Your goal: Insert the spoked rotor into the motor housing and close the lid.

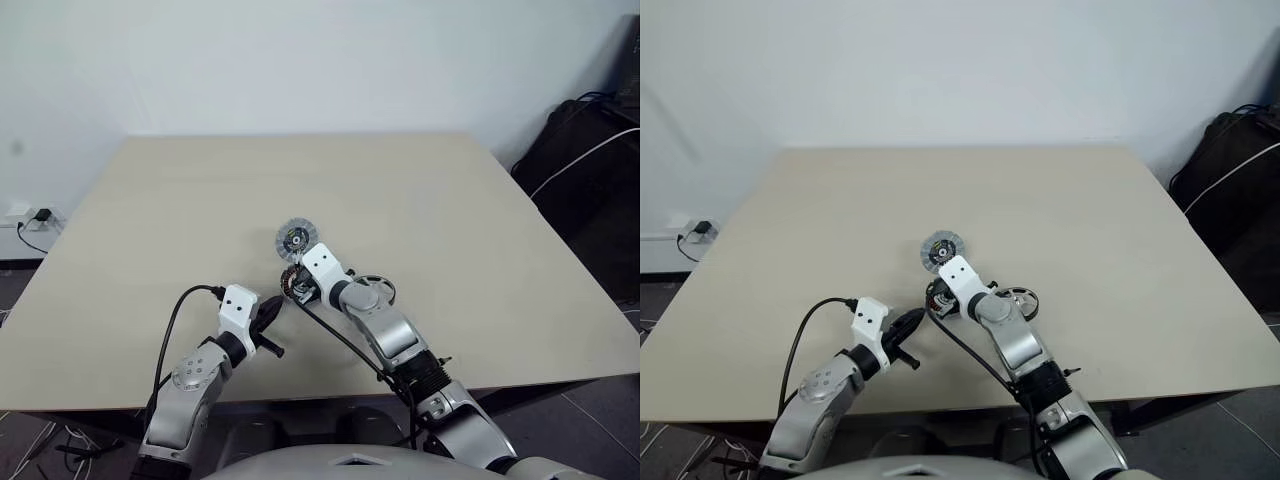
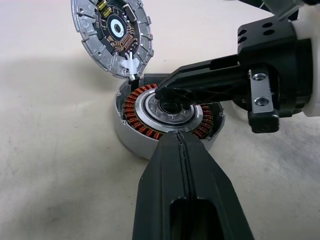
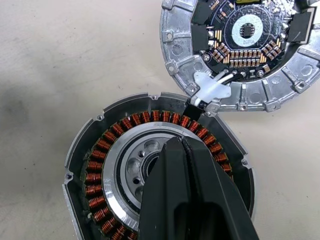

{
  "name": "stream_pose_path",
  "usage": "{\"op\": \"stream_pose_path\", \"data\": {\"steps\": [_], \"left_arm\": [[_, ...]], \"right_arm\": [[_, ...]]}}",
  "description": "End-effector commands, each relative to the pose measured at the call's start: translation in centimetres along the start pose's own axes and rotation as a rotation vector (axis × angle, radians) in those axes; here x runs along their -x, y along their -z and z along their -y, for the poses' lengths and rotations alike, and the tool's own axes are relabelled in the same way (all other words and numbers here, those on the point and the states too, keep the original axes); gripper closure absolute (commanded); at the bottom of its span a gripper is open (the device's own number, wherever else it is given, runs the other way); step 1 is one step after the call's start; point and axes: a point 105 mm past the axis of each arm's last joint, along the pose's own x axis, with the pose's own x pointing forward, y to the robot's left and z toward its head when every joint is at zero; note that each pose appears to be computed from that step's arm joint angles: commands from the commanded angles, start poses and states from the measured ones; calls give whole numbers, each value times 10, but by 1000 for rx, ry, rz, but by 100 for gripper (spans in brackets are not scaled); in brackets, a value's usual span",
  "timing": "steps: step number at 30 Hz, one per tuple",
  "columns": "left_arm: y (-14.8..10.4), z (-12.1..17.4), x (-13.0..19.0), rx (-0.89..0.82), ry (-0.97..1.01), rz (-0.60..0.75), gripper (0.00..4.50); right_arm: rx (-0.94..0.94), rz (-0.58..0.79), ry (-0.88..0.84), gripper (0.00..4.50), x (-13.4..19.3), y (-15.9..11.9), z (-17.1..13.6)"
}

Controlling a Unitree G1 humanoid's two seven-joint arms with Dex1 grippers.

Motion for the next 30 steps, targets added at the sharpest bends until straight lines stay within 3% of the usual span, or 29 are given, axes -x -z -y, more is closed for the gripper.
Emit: {"op": "stream_pose_path", "data": {"steps": [1,14,23,30], "left_arm": [[-8,0,-1,-13,-2,33,450],[-8,-1,-1,-12,0,29,450],[-7,-2,2,-12,-12,28,450],[-6,-2,3,-7,-20,30,450]], "right_arm": [[4,11,16,445,-1,-4,3],[-17,160,-8,445,9,-36,0],[5,-5,-37,445,-7,-1,-11],[-6,91,-54,445,-3,-23,-10]]}}
